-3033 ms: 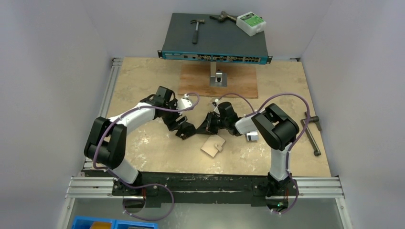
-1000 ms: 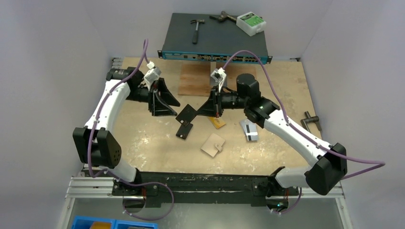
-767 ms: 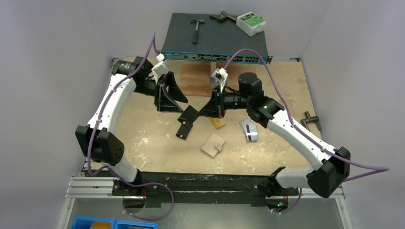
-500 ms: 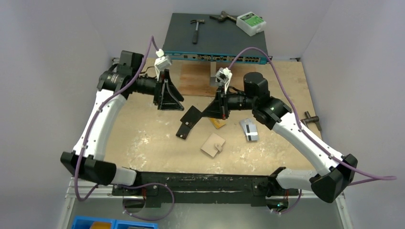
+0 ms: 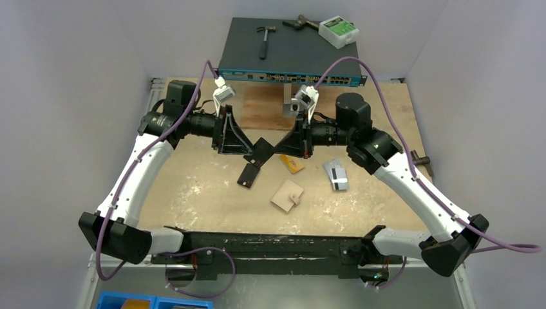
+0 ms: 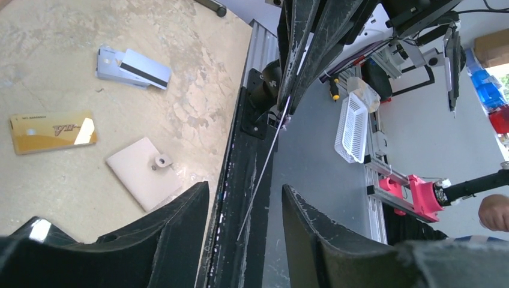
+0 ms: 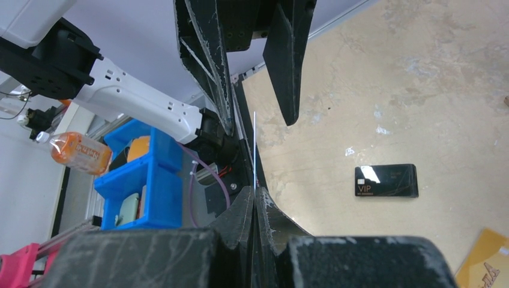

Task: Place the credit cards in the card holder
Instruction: Pick up the credit card from the center of the board.

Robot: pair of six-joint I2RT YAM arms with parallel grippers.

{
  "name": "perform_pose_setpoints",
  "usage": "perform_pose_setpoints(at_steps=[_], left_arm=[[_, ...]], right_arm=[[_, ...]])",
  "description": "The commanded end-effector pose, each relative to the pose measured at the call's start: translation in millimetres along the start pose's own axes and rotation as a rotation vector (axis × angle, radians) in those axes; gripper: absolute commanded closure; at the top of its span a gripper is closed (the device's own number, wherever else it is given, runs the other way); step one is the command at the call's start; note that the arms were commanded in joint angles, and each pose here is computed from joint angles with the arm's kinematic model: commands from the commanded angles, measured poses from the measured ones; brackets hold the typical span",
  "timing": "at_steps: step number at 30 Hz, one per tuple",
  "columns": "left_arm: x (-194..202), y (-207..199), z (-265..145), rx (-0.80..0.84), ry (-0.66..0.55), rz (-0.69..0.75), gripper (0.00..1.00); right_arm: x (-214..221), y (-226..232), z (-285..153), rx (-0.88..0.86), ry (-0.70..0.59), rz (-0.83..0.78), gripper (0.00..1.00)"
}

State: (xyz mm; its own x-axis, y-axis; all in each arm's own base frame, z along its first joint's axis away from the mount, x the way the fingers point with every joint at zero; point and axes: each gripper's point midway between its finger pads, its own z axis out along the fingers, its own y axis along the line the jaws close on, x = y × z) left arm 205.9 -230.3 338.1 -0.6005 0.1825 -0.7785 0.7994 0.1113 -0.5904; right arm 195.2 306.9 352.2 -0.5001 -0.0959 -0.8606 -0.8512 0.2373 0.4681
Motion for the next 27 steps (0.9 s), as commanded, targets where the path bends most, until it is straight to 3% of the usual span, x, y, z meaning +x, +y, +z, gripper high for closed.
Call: perform_pose_setpoints(at_steps=[1,5,9,10,27], left_arm=[[-3,-23,0,0.058,-0.016,0.061,0.54],[-1,-24,1,0.063,-0.013,0.059,0.67],[-1,-19,3,0.049,-0.015,0.054,0.98],[-1,-19,3,0.048,-0.016,0.053,1.00],[4,-9,8,0.047,-0.009,0.037,0.95]], right_arm=[[-23,14,-6,-0.023,-0.053,-0.065,1.00],[-26,10,-4,-0.010,-0.060,-0.064,1.00],[-26,9,-2,-0.013,-0.062,-0.063,1.00],[-26,8,-1,-0.012,-0.062,-0.062,1.00],[-37,4,16,-0.066,-0.112,-0.027,1.00]])
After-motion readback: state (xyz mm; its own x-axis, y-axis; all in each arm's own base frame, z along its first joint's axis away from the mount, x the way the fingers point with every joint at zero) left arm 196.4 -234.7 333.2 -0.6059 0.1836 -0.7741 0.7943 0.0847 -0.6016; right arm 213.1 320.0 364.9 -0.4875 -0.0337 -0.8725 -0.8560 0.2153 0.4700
